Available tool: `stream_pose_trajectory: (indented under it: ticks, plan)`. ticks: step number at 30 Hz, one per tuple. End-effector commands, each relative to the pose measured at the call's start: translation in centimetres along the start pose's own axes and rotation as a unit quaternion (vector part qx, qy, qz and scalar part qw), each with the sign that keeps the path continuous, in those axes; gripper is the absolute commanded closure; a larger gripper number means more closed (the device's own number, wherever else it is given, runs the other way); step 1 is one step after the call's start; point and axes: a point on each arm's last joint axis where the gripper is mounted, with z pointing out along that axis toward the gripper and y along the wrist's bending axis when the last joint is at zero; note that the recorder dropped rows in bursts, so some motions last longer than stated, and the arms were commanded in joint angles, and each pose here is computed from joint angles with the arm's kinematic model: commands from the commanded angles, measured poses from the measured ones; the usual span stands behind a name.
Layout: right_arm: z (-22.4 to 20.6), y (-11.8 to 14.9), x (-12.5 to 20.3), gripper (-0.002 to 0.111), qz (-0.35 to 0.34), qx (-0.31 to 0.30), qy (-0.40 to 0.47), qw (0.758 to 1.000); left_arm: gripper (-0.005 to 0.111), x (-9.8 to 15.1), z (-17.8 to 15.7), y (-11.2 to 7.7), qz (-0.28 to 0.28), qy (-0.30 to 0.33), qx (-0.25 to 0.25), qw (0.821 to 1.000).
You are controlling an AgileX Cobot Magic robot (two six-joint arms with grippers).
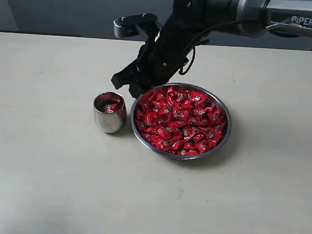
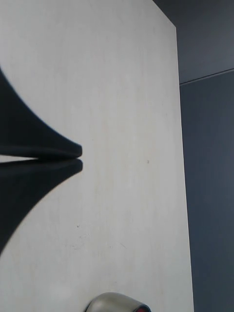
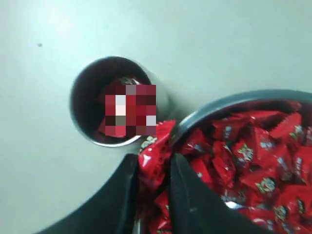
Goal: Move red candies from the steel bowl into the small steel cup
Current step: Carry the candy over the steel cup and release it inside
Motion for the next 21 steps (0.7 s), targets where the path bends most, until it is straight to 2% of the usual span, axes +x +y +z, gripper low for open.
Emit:
stream_pose_trajectory:
  ticks: [1,5,12,21]
  plan:
    - [-0.5,1.1,-0.8,0.109,-0.022,-0.03,-0.035,0.999,0.106,0.0,0.0,0.0,0.0,-0.006,-0.001,1.0]
    - [-0.4,2.3,-0.9,0.109,-0.043,-0.053,-0.04,0.997,0.106,0.0,0.0,0.0,0.0,-0.006,-0.001,1.0]
    - [0.2,3.9,-1.0,0.109,-0.079,-0.058,-0.053,0.994,0.106,0.0,0.0,0.0,0.0,-0.006,-0.001,1.0]
    - [2.6,3.5,-1.7,0.109,-0.074,-0.061,-0.042,0.994,0.106,0.0,0.0,0.0,0.0,-0.006,-0.001,1.0]
